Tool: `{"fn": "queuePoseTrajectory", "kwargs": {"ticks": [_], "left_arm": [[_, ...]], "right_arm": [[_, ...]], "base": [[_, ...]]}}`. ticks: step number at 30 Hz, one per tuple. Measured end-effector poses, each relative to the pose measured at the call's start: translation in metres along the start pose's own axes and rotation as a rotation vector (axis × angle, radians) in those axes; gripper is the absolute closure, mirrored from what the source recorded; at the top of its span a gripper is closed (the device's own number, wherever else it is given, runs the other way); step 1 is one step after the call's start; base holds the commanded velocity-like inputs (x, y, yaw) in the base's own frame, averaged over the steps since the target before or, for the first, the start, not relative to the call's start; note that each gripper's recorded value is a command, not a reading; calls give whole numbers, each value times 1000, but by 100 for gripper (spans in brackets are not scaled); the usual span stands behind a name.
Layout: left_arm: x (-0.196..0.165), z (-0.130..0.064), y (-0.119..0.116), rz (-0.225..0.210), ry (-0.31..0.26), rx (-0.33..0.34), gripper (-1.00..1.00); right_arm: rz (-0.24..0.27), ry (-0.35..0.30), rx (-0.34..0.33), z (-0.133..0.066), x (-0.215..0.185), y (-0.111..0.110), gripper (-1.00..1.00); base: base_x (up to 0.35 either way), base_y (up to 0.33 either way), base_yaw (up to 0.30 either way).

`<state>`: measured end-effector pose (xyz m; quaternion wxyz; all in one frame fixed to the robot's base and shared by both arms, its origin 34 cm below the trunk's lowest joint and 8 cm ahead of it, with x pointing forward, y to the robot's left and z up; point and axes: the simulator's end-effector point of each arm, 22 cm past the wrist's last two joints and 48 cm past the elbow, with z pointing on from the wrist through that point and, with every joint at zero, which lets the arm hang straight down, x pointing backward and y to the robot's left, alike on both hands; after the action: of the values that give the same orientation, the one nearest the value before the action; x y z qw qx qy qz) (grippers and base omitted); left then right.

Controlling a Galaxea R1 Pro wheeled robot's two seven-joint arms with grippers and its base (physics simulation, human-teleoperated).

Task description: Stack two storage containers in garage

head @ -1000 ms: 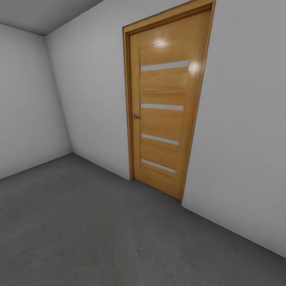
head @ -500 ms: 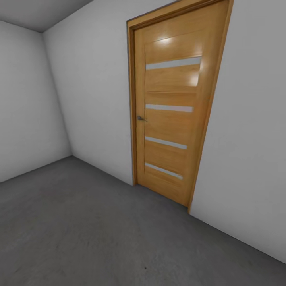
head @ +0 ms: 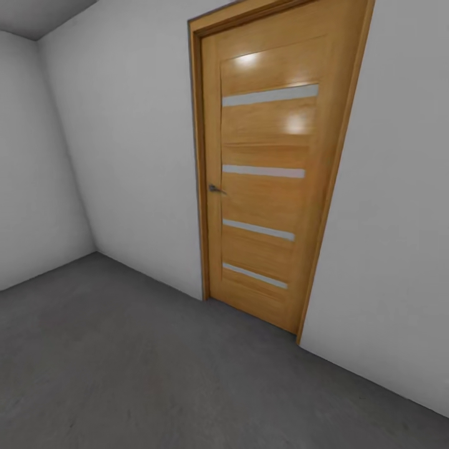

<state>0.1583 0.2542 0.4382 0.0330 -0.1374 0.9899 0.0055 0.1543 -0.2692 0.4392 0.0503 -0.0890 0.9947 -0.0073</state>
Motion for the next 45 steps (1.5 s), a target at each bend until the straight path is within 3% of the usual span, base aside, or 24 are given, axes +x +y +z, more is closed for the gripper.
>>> {"fn": "queuePoseTrajectory", "kwargs": {"ticks": [33,45], "left_arm": [[0,0,0,1,-2,0,-100],[0,0,0,1,-2,0,-100]], "right_arm": [[1,0,1,0,0,-1,-100],[0,3,7,0,1,-6,-100]], "base": [[319,185,-248],[318,186,-35]]}}
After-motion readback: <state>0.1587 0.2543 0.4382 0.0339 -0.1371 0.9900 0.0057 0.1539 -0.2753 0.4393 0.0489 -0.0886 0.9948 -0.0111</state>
